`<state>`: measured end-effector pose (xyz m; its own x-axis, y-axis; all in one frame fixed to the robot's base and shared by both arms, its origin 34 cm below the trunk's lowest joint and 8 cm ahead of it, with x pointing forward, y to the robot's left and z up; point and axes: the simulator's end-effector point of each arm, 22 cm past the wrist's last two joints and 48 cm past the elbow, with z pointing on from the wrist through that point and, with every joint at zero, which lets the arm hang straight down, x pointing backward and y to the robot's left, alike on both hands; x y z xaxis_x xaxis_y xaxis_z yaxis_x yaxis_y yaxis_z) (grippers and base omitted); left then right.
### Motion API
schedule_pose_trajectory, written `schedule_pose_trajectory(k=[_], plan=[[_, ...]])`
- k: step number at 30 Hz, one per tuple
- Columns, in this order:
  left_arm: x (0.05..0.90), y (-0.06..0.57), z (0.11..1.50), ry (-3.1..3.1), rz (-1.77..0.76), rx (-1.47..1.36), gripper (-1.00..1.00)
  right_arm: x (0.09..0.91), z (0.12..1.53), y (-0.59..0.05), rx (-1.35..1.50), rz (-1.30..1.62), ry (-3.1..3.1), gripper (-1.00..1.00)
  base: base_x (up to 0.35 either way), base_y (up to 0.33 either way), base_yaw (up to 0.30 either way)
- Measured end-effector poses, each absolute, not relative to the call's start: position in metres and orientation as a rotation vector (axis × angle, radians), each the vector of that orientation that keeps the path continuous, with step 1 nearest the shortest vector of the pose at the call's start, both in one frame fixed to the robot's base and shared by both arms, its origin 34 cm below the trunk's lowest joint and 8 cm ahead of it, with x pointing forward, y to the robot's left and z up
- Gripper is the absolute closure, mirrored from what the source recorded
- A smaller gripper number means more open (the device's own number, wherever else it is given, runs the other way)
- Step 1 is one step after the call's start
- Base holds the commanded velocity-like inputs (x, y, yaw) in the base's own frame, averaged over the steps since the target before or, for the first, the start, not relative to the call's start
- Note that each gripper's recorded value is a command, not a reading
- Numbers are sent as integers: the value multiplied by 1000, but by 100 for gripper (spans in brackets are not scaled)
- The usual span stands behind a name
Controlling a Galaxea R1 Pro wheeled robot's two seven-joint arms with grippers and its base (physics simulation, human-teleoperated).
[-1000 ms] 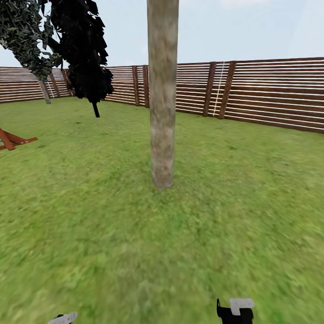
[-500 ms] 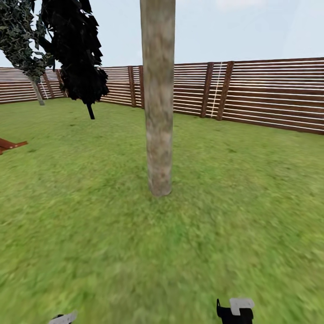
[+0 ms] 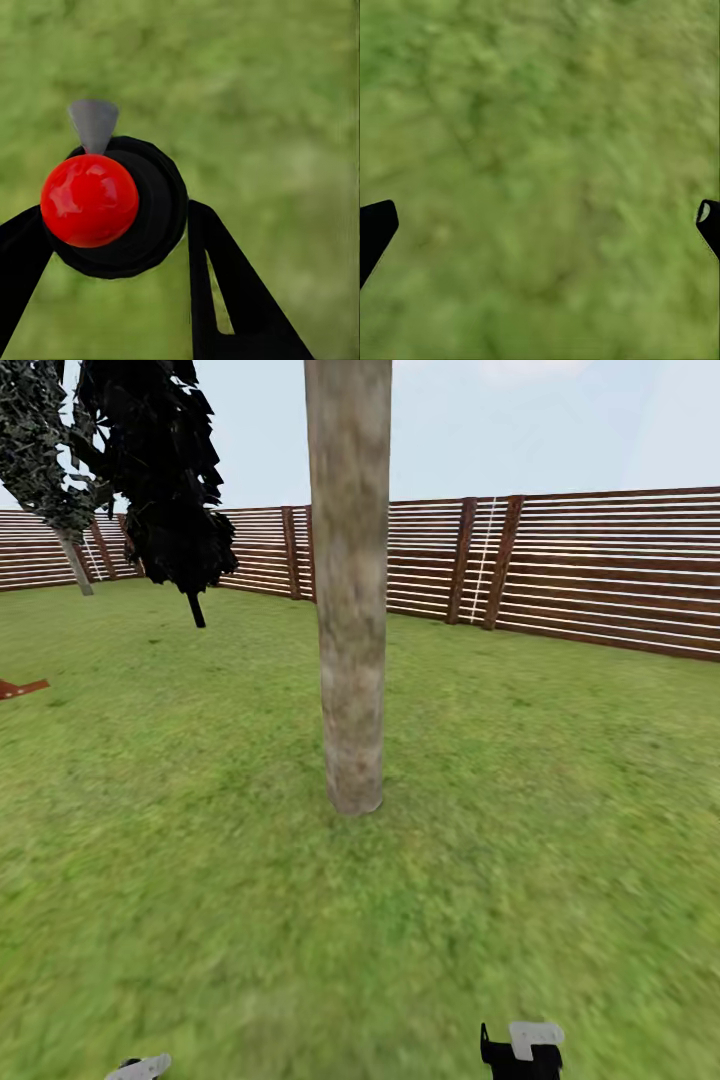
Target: In the garden, pick up the pesticide atomizer on the floor and spray pesticide onto both trees until each tree trunk is fully covered.
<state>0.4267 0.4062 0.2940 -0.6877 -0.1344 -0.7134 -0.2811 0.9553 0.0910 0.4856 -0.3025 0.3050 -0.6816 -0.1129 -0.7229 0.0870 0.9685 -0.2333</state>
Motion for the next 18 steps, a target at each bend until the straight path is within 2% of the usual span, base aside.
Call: schedule_pose_trajectory(k=[6,18], plan=[[429,405,296,2328,238,-285,100,487,307,-304,-14,-319,2295,-100,338,-49,-211],[430,406,296,2326,245,-288,100,487,306,-294,-21,-302,2297,-100,313,-18,-15]])
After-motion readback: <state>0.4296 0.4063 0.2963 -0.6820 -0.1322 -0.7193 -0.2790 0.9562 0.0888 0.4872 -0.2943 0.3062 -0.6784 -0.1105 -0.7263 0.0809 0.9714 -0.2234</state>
